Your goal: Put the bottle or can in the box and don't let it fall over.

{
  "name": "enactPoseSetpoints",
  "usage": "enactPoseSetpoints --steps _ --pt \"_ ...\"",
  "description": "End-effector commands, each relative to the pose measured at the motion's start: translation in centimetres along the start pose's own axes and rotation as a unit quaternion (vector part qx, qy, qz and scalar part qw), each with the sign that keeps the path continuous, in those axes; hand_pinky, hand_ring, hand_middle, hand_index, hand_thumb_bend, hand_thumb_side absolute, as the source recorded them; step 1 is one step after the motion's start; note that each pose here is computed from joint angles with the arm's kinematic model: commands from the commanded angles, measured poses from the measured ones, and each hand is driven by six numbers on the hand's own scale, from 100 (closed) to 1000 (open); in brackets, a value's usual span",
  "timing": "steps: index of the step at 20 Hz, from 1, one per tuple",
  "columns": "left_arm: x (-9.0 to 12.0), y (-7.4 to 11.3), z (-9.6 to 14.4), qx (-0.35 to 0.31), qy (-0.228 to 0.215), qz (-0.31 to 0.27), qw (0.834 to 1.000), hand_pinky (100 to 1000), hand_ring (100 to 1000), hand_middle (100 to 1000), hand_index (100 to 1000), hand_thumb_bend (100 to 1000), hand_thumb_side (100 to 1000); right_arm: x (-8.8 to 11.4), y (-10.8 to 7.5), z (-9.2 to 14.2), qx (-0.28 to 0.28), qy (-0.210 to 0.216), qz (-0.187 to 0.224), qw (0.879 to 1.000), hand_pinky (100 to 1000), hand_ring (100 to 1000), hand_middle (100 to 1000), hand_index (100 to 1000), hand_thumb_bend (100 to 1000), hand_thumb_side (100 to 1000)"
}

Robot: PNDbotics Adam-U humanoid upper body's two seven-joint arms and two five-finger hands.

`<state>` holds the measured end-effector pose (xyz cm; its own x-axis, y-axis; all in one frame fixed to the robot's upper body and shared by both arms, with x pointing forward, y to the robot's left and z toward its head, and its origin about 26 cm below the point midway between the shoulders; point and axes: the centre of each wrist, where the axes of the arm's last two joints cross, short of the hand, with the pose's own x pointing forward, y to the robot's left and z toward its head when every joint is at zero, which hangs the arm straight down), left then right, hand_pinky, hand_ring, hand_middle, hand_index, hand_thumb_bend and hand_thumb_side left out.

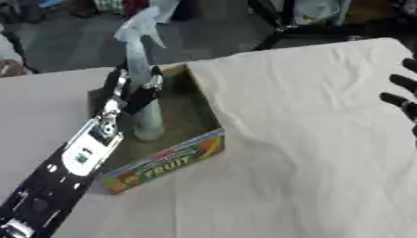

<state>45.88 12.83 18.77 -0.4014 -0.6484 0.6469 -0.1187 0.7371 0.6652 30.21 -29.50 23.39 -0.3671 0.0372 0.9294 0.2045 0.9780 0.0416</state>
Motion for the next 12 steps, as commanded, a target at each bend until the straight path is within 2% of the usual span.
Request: enactPoseSetpoints --steps 1,3,4,5,6,7,8,9,10,11,12 --pt "0.4 1.0 -0.2 -0.012 -0.007 -0.035 0.999 1000 934 847 1000 100 727 0.9 -0.2 0.0 0.000 -0.018 0.008 1.000 784 895 912 925 100 1000" --pt "0.4 1.2 0.0 -0.022 -0.001 -0.047 0.999 1000 935 846 1000 100 680 0.9 -0.3 0.1 -0.002 -0.017 0.007 1.000 783 894 912 925 100 1000" --pt "0.3 1.3 0.1 -0.026 0.003 -0.052 0.998 1000 937 846 1000 100 609 0.9 -0.3 0.1 -0.003 -0.017 0.007 1.000 784 894 911 925 100 1000" --pt "0.3 1.5 0.1 -0.030 0.008 -0.056 0.998 1000 937 844 999 100 589 0.9 -0.4 0.1 -0.004 -0.017 0.007 1.000 783 894 911 925 100 1000" --pt "0.3 1.8 0.2 -0.033 0.014 -0.059 0.998 1000 937 842 996 100 436 0.8 -0.4 0.1 -0.004 -0.016 0.007 1.000 783 894 911 925 100 1000" --pt "0.4 2.1 0.3 -0.035 0.019 -0.060 0.997 1000 938 841 994 100 356 0.8 -0.4 0.1 -0.005 -0.015 0.007 1.000 784 894 911 925 100 1000" --pt "0.5 2.6 0.4 -0.036 0.022 -0.060 0.997 1000 937 839 989 100 359 0.8 -0.5 0.2 -0.007 -0.014 0.008 1.000 784 894 912 925 100 1000" --pt "0.8 3.1 0.4 -0.035 0.023 -0.061 0.997 1000 933 834 972 100 536 0.7 -0.5 0.2 -0.008 -0.013 0.008 1.000 783 893 911 925 100 1000" --pt "1.1 3.7 0.4 -0.033 0.018 -0.064 0.997 1000 928 829 941 100 640 0.7 -0.6 0.2 -0.009 -0.013 0.009 1.000 783 893 911 925 100 1000" --pt "1.3 4.2 0.5 -0.031 0.011 -0.068 0.997 1000 920 830 926 100 719 0.7 -0.6 0.2 -0.011 -0.013 0.010 1.000 783 893 911 924 100 1000" --pt "1.5 4.7 0.7 -0.031 0.003 -0.072 0.997 1000 918 839 939 100 760 0.7 -0.6 0.2 -0.011 -0.013 0.010 1.000 783 893 911 924 100 1000"
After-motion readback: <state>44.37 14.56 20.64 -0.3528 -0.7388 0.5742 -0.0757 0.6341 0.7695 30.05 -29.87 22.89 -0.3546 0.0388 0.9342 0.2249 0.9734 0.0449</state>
